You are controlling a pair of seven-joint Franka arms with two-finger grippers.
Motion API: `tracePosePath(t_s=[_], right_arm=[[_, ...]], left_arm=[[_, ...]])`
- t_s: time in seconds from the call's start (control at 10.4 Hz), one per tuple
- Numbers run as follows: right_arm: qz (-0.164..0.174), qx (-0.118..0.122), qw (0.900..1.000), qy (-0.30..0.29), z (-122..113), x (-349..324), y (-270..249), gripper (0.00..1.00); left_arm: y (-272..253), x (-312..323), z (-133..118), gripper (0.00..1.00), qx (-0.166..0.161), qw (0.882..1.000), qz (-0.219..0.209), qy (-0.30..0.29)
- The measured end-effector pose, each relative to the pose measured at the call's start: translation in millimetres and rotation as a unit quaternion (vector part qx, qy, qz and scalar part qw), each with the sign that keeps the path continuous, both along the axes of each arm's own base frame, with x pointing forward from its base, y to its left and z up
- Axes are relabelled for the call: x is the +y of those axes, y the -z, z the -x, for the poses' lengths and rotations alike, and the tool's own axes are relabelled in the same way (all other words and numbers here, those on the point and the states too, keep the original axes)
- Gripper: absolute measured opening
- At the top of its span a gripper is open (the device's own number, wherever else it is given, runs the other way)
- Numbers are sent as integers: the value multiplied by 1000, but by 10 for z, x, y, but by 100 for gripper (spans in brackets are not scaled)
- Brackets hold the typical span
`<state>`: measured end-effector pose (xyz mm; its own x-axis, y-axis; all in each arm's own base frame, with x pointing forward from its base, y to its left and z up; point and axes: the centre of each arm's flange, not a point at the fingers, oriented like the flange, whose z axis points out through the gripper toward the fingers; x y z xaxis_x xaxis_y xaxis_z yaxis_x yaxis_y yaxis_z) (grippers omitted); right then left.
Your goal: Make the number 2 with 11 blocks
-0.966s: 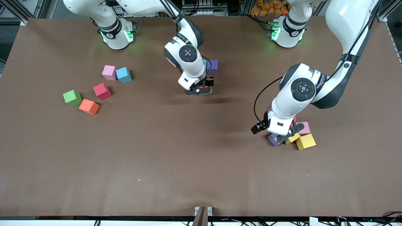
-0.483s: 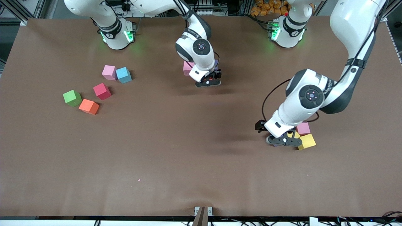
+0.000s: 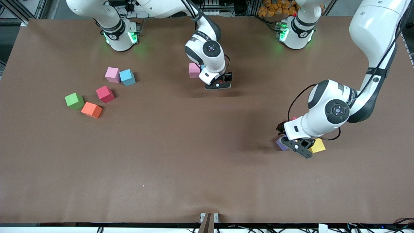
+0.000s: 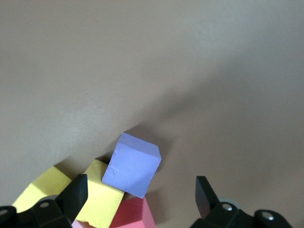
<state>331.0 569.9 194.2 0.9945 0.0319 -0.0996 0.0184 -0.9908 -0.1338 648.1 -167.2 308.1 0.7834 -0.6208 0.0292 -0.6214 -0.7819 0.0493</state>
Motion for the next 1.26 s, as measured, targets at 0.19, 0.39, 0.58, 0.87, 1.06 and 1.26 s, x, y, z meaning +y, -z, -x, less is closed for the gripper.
tracePosePath(t_s=[0.19,0.39,0.58,0.87,1.06,1.26], right_arm=[[3,2,1000,0,14,-2,37,57],[7,5,1000,0,23,-13,78,57],[10,7,1000,0,26,-22,106,57],[11,7,1000,1,26,-30,119,57],[11,7,1000,1,25,-31,116,57],[12,7,1000,1,24,-38,115,57]], left_arm=[[178,127,-3,100,12,998,4,59],[388,197,19,100,29,997,9,72],[482,198,29,100,32,996,7,77],[592,258,9,100,27,996,-4,83],[672,294,-10,100,24,996,-2,81],[743,284,-8,100,25,996,1,82]])
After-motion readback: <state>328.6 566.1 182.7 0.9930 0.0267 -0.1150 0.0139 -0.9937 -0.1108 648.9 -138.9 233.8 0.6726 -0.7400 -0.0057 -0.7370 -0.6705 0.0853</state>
